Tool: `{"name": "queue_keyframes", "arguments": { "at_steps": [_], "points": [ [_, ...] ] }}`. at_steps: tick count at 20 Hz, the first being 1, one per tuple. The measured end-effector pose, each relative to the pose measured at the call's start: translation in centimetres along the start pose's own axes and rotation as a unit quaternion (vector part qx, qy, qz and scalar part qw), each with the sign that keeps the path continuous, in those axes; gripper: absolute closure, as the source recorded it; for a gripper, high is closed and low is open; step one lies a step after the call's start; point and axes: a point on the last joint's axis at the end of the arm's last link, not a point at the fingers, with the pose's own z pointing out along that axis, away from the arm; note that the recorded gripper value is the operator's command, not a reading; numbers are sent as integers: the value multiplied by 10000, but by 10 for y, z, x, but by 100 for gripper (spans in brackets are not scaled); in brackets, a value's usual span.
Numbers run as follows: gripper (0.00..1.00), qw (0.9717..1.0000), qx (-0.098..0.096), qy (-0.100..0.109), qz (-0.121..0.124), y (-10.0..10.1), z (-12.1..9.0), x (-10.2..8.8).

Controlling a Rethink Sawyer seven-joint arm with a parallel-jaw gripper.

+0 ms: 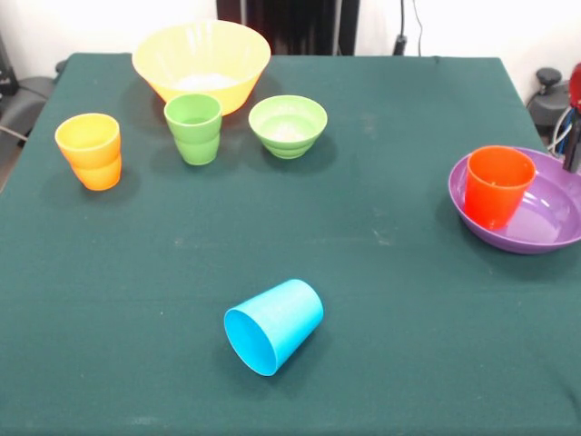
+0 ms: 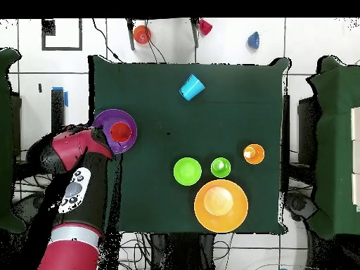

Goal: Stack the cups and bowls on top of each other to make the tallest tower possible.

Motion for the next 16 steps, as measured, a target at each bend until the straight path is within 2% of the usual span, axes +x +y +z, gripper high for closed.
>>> {"name": "queue_keyframes", "arguments": {
  "at_steps": [10, 16],
  "points": [
    [0, 9991, -124, 67, 406, -24, -43, -25],
    [0, 9975, -201, 187, 649, -42, -58, -37]
  ]
}}
